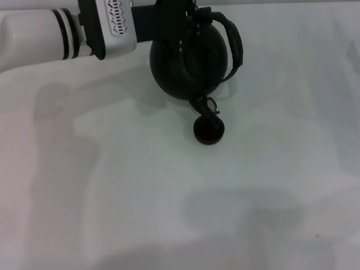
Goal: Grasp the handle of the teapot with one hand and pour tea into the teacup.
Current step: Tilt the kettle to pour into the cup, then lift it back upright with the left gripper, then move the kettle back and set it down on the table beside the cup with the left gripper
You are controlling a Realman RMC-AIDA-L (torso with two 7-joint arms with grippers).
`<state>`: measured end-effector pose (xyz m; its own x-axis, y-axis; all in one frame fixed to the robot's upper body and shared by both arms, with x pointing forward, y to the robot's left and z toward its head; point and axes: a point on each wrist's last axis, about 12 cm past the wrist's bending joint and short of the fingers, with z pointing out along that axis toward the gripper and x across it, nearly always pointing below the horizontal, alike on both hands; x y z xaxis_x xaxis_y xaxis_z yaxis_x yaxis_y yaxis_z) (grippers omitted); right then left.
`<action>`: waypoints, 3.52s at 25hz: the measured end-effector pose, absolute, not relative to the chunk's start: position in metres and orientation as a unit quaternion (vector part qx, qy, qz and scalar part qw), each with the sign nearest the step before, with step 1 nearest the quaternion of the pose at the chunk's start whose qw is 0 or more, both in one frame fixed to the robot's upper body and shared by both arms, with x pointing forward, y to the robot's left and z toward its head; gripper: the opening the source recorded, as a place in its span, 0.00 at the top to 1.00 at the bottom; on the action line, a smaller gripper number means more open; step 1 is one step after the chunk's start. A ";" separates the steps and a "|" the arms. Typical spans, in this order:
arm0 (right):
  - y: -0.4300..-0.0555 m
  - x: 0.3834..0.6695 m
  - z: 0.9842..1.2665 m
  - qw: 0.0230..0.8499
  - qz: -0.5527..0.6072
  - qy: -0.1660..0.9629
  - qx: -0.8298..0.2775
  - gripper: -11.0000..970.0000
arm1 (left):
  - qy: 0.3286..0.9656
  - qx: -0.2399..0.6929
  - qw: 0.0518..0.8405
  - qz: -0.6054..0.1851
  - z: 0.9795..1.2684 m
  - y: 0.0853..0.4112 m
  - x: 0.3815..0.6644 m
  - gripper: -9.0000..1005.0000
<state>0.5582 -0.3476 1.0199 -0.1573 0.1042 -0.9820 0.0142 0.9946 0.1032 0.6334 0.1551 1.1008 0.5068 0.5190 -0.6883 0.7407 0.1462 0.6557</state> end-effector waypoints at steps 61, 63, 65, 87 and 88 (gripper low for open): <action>-0.345 0.578 1.034 0.656 0.028 0.754 0.015 0.14 | 0.628 0.029 0.771 -0.105 1.017 0.251 0.453 0.89; -0.345 0.579 1.035 0.657 0.028 0.753 0.014 0.14 | 0.639 -0.004 0.764 -0.093 1.011 0.257 0.439 0.89; -0.345 0.581 1.036 0.657 0.027 0.754 0.013 0.14 | 0.642 -0.013 0.761 -0.090 1.010 0.258 0.434 0.89; -0.342 0.585 1.037 0.654 0.027 0.756 0.011 0.14 | 0.707 0.018 0.696 -0.125 0.996 0.235 0.463 0.89; -0.342 0.585 1.037 0.654 0.027 0.756 0.011 0.14 | 0.710 0.019 0.693 -0.126 0.996 0.234 0.464 0.89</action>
<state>0.5850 -0.3416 1.0368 -0.1437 0.0525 -0.9882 -0.0190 0.9983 0.0558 0.4638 0.2344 0.9955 -0.0398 -0.1463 -0.9884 0.2015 0.9677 -0.1513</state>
